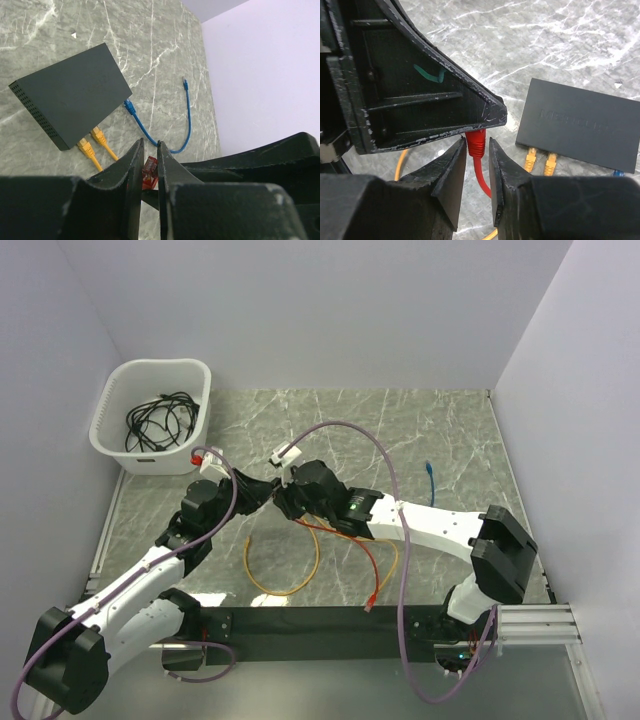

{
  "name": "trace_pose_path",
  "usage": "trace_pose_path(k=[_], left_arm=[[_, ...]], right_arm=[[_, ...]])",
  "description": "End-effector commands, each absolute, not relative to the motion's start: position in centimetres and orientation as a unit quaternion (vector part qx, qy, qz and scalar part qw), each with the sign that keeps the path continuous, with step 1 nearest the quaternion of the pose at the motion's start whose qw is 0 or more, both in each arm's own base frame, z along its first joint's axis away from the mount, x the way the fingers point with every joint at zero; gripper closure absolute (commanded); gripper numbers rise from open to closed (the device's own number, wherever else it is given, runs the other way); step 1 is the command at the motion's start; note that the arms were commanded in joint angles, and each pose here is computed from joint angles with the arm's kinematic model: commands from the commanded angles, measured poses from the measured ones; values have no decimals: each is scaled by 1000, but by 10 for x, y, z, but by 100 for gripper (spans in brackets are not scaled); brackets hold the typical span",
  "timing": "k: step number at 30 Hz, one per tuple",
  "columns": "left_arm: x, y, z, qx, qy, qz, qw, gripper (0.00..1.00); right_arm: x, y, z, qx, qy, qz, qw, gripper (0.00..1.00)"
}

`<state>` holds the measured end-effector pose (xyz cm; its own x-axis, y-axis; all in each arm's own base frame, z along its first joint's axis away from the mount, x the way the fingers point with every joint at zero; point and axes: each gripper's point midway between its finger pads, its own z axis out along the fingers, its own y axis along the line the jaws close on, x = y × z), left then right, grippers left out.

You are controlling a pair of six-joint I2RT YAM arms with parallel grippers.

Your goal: Insert the plug into the switch port

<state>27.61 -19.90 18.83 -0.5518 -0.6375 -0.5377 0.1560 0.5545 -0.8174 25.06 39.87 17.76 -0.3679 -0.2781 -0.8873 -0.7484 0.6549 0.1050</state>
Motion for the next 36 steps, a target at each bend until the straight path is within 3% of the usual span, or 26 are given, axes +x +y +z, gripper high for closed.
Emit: trace_pose_path(k=[1, 13, 16, 27, 32, 36], left_arm=[[276, -202, 197, -154, 749, -459, 453, 99], [276, -201, 194, -156, 751, -455, 453, 100], [276, -200, 192, -155, 752, -453, 453, 100], [272, -192, 193, -152, 748, -440, 472, 92], [266, -192, 206, -122, 729, -454, 498, 68], [265, -188, 213, -108, 722, -445, 518, 29]], right_arm=[[258, 412, 202, -308, 775, 269, 482, 68], [260, 411, 205, -300, 775, 266, 488, 88], [259, 410, 209, -296, 771, 272, 494, 99], [256, 384, 198, -287, 784, 240, 495, 100], [256, 352, 204, -263, 785, 210, 520, 100], [255, 313, 193, -248, 795, 163, 529, 100]])
